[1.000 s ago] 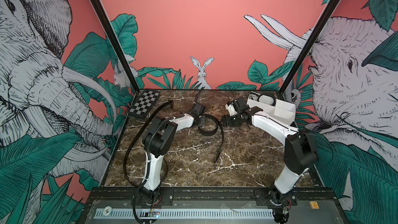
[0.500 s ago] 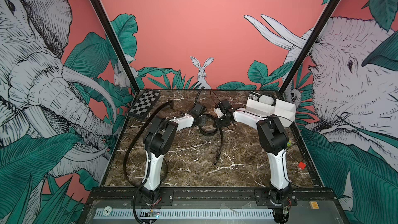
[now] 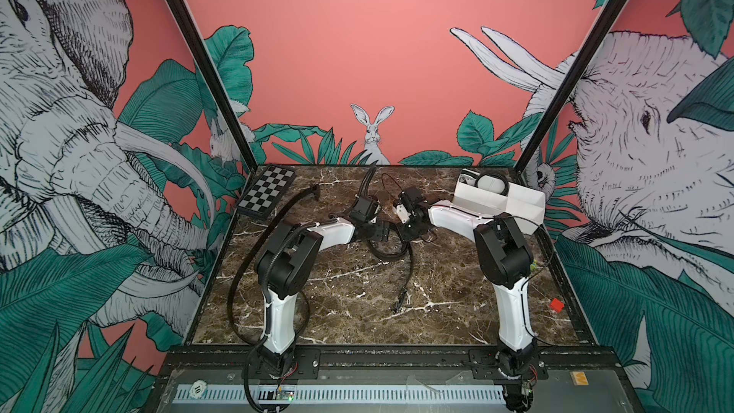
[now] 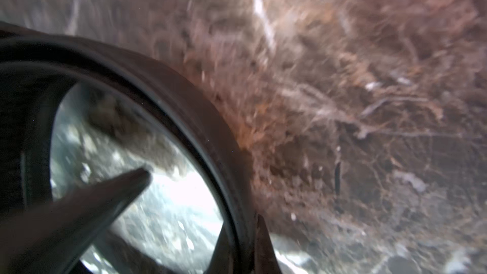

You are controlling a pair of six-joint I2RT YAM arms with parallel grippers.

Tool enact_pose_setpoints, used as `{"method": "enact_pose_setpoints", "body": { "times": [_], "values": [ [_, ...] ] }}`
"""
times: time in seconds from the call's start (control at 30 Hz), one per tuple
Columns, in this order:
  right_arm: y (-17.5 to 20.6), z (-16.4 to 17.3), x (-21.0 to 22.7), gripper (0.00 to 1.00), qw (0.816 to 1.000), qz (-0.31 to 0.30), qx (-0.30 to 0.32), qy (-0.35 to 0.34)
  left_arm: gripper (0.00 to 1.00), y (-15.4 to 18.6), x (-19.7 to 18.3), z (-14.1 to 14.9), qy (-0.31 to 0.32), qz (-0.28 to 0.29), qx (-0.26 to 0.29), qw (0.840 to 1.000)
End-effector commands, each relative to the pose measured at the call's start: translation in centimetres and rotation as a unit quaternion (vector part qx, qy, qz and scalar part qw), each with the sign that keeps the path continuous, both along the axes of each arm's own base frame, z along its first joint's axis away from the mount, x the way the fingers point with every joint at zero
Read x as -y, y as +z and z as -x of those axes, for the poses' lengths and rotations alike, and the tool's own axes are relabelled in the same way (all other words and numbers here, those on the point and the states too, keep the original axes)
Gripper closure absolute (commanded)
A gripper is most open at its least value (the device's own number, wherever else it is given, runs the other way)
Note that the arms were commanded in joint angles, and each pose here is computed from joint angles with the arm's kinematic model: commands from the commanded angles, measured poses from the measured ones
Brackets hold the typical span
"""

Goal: Place the belts into the storage roll
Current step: Roll the belt at the center of the board.

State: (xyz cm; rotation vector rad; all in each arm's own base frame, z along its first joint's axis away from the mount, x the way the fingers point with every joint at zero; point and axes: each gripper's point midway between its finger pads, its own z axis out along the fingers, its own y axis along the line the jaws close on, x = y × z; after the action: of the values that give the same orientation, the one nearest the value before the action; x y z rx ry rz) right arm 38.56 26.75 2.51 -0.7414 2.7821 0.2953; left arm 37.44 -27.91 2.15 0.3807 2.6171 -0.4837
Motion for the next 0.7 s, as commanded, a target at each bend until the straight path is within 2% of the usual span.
{"method": "enact_pose_setpoints", "body": {
  "times": [0.0, 0.1, 0.27, 0.47, 0.6, 0.67],
  "values": [
    [-0.5, 2.0, 1.7, 1.0, 0.995, 0.057, -0.024, 0.076, 0.08, -7.1, -6.5, 12.2, -0.005, -0.125, -0.254, 0.959],
    [-0.3, 1.9, 1.5, 1.0, 0.992, 0.064, -0.021, 0.11, 0.08, -5.4, -5.5, 10.5, -0.027, -0.12, -0.224, 0.967],
    [0.2, 1.3, 0.5, 1.0, 0.987, 0.052, -0.01, 0.153, 0.1, -6.6, -5.0, 9.9, -0.065, -0.135, -0.23, 0.962],
    [0.0, 1.6, -0.6, 1.0, 0.98, 0.048, -0.021, 0.192, 0.11, -6.6, -3.6, 8.3, -0.07, -0.115, -0.208, 0.969],
    [0.0, 1.4, -1.5, 1.0, 0.981, 0.033, -0.02, 0.191, 0.21, -6.6, -2.5, 7.6, -0.071, -0.099, -0.2, 0.972],
    [0.1, 1.2, -1.8, 1.0, 0.982, 0.027, -0.019, 0.184, 0.35, -7.2, -2.4, 7.8, -0.074, -0.112, -0.205, 0.97]
  ]
}}
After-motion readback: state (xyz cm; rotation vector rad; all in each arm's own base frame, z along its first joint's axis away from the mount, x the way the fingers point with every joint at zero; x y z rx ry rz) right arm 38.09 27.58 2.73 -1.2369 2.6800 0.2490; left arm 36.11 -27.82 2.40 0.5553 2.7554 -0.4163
